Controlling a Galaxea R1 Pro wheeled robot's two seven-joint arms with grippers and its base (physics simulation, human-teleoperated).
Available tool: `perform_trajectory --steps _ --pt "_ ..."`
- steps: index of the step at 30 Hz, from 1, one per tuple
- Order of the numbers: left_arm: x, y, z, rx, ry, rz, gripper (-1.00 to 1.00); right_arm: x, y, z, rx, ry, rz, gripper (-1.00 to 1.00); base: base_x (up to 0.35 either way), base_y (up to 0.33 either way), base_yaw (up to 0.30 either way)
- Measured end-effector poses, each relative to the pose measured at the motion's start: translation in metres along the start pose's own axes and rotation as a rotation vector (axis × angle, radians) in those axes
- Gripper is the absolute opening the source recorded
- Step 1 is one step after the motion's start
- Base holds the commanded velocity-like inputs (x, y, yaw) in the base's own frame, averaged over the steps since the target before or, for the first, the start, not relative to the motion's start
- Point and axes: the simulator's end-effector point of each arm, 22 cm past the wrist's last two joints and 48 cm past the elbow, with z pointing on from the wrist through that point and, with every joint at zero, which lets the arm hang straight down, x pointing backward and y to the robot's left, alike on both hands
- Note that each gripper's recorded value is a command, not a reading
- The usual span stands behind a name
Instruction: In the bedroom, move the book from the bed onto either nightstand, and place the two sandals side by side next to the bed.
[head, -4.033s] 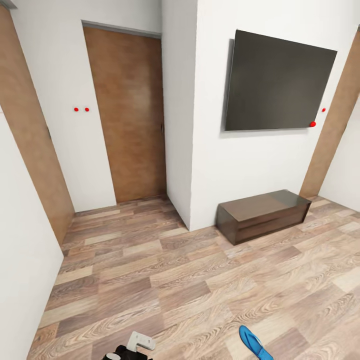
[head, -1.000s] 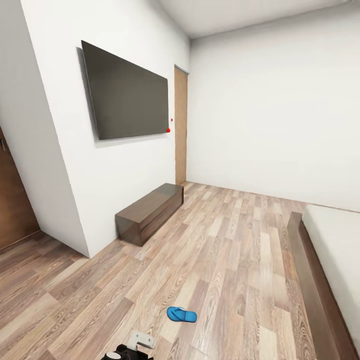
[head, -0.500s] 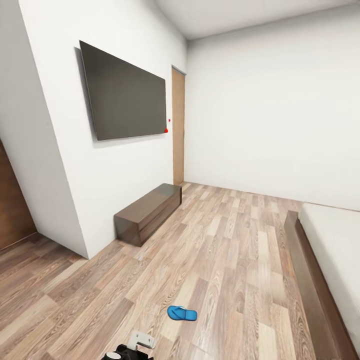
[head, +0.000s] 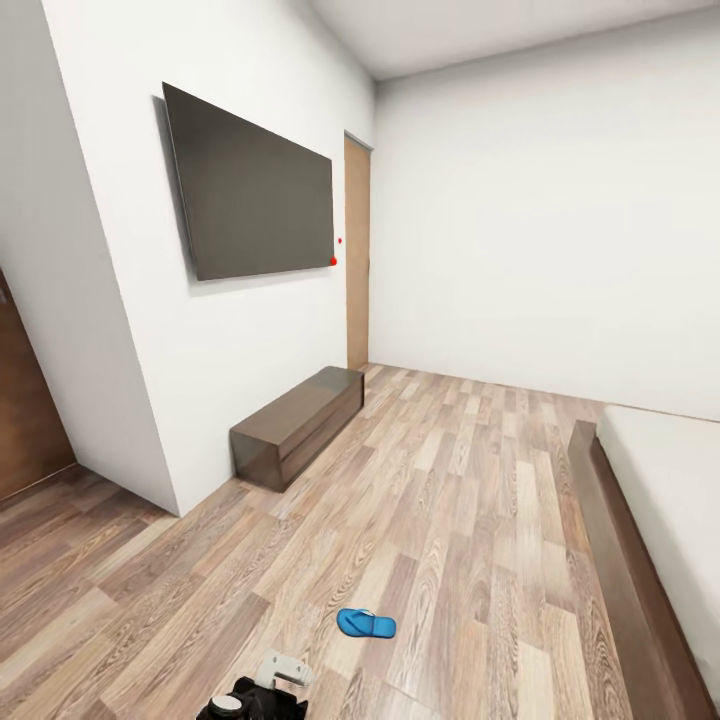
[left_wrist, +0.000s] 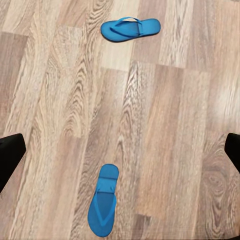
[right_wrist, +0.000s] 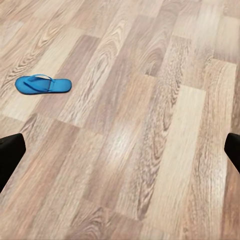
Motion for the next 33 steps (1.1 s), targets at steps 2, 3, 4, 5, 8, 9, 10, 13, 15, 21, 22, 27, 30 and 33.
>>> perform_trajectory --steps 2,3,4,5,8,9,10,13,15,21,22,27,30,33 --pt "-0.004 0.002 0.001 -0.003 -0.014 -0.004 1.00 0.003 0.001 0.002 -0.004 0.002 0.000 1.00 -0.002 0.001 0.000" --pt "-0.005 0.003 0.002 -0.004 -0.017 -0.006 1.00 0.004 0.002 0.003 -0.005 0.002 0.000 1.00 -0.001 0.001 0.000" --pt "-0.004 0.003 0.003 -0.004 -0.018 -0.008 1.00 0.005 0.002 0.005 -0.006 0.002 0.000 1.00 0.000 0.000 0.000" --pt "-0.004 0.003 0.004 -0.005 -0.019 -0.010 1.00 0.006 0.002 0.006 -0.006 0.000 -0.001 1.00 0.000 0.000 0.000" --pt "-0.002 0.005 0.006 -0.007 -0.009 -0.016 1.00 -0.002 0.004 0.011 -0.009 -0.024 -0.002 1.00 0.000 0.000 0.000" --pt "-0.001 0.005 0.007 -0.008 -0.004 -0.017 1.00 -0.007 0.005 0.013 -0.012 -0.036 -0.002 1.00 0.000 0.000 0.000" --pt "-0.003 0.006 0.006 -0.011 0.007 -0.019 1.00 -0.019 0.008 0.015 -0.014 -0.063 0.002 1.00 0.000 0.000 0.000" --pt "-0.009 0.008 0.007 -0.015 0.022 -0.021 1.00 -0.034 0.010 0.020 -0.018 -0.100 0.010 1.00 0.000 0.000 0.000" --pt "-0.021 0.010 0.006 -0.020 0.034 -0.021 1.00 -0.049 0.012 0.023 -0.026 -0.128 0.012 1.00 0.000 0.000 0.000" --pt "-0.052 0.023 0.013 -0.041 0.063 -0.015 1.00 -0.087 0.020 0.033 -0.044 -0.202 0.005 1.00 0.000 0.000 0.000" --pt "-0.054 0.025 0.015 -0.043 0.069 -0.014 1.00 -0.092 0.021 0.035 -0.045 -0.212 0.005 1.00 0.000 0.000 0.000" --pt "-0.063 0.036 0.034 -0.050 0.119 -0.013 1.00 -0.123 0.032 0.051 -0.060 -0.253 0.000 1.00 0.000 0.000 0.000" --pt "-0.078 0.041 0.048 -0.031 0.135 -0.043 1.00 -0.140 0.037 0.062 -0.065 -0.260 -0.002 1.00 0.000 0.000 0.000" --pt "-0.093 0.043 0.059 0.008 0.137 -0.110 1.00 -0.182 0.043 0.076 -0.076 -0.293 -0.002 1.00 0.000 0.000 0.000"
